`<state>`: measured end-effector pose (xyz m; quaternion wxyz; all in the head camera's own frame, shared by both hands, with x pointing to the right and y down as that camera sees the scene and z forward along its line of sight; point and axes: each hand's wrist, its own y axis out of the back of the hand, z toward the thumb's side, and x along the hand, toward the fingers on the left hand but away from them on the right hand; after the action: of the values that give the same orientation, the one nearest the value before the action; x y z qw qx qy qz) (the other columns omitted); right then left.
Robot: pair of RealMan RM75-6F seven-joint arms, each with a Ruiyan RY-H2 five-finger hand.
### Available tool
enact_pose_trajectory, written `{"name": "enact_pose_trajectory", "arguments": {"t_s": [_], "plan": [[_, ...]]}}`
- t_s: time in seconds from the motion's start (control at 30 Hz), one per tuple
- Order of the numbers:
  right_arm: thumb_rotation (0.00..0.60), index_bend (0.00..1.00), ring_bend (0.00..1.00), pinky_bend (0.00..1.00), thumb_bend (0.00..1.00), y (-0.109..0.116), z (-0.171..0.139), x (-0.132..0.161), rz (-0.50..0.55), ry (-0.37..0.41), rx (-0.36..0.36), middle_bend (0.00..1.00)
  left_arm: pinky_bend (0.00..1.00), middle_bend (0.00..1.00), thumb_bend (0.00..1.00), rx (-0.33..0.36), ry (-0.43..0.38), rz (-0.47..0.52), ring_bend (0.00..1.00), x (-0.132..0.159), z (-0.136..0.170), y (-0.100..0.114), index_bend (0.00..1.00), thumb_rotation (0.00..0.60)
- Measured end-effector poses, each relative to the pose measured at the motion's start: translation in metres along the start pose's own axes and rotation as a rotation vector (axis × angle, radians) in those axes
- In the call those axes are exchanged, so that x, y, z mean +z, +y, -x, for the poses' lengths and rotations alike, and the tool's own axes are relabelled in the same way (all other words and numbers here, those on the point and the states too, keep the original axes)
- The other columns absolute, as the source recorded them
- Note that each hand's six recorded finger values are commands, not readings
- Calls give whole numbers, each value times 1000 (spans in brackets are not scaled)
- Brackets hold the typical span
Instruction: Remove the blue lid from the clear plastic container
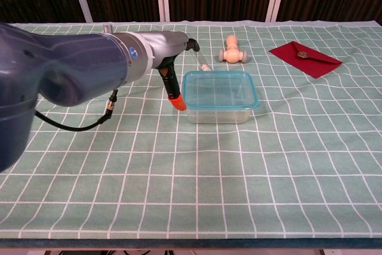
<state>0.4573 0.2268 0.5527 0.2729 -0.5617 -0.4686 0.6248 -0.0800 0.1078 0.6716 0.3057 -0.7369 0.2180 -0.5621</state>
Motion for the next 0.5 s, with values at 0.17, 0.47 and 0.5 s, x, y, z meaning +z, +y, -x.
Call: {"name": "enact_pose_trajectory", "arguments": {"t_s": [0.17, 0.47, 0.5], "plan": [[600, 0, 0, 0, 151, -1, 0, -1, 1, -7, 8, 0, 0, 0, 0, -27, -21, 8, 0, 20, -8, -9, 0, 600], [600, 0, 0, 0, 150, -2, 0, 0, 6, -9, 16, 0, 0, 0, 0, -42, -20, 18, 0, 32, -19, -15, 0, 600], [600, 0, 0, 0, 151, -2, 0, 0, 6, -10, 16, 0, 0, 0, 0, -44, -20, 20, 0, 33, -20, -16, 0, 600]]}}
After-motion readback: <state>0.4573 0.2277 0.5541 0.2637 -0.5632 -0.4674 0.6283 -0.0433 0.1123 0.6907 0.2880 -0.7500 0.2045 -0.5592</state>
